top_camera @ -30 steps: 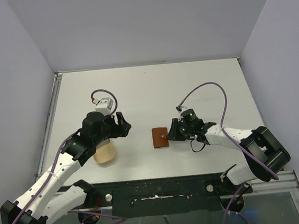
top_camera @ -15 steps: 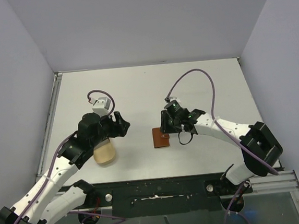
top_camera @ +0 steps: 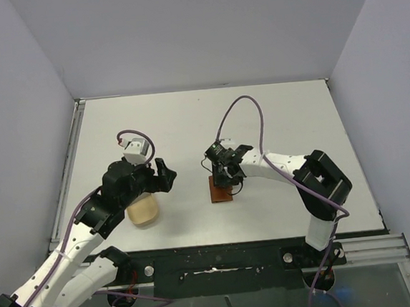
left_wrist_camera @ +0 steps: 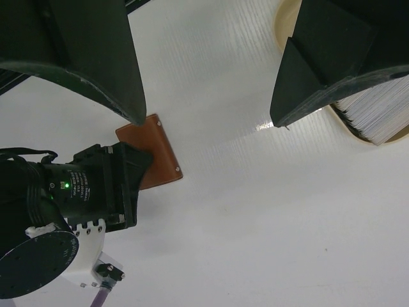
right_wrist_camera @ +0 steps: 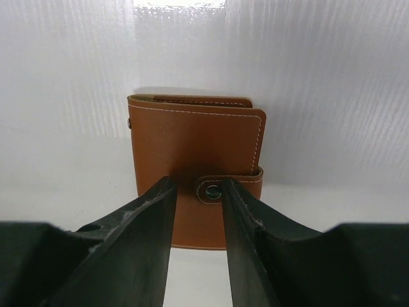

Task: Put the credit cards into the card holder
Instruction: Open the card holder at the center of the board.

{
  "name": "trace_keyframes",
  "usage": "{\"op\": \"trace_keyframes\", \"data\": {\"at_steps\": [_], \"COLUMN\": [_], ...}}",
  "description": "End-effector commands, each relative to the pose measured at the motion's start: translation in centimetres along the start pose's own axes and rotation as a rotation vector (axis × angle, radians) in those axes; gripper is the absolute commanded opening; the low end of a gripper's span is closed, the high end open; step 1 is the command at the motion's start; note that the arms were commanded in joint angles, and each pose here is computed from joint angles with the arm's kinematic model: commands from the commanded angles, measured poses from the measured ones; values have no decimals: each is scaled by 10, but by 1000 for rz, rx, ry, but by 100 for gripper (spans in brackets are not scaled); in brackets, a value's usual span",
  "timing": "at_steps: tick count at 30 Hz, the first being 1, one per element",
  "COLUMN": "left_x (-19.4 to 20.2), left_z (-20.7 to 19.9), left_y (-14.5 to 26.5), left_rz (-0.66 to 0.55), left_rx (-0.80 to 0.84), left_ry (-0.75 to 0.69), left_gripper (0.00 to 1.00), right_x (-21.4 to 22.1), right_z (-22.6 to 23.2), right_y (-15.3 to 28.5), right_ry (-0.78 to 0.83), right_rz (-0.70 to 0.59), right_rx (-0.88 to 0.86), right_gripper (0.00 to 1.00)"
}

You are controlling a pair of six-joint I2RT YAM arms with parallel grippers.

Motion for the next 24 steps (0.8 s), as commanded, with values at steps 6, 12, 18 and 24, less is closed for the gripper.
{"op": "trace_keyframes", "data": {"at_steps": [6, 12, 18, 24], "left_x": [-8, -5, -2, 3], "left_z": [-4, -6, -7, -10], "left_y": [0, -4, -10, -17], "left_rz": [-53, -26, 21, 66], "left_rx": [16, 32, 24, 14], "left_ry": [-5, 5, 26, 91], "left_gripper": [79, 79, 79, 79], "right_x": [3, 10, 10, 7], "right_z": [2, -1, -2, -2], "right_y": [-10, -14, -8, 2], "right_ry": [26, 44, 63, 90], "right_rz": [26, 31, -5, -61], "right_rx": [115, 146, 128, 73], "right_gripper": [34, 25, 6, 0]}}
Point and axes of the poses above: each gripper's point midway between its finger pads, its own y axis back along the fingers, its own z axis along the line the jaws close on, x = y × z, the point moved 8 cm from there along y, back along the fingers, and after that the axes turned 10 degrees about y, right-handed, at the moved point
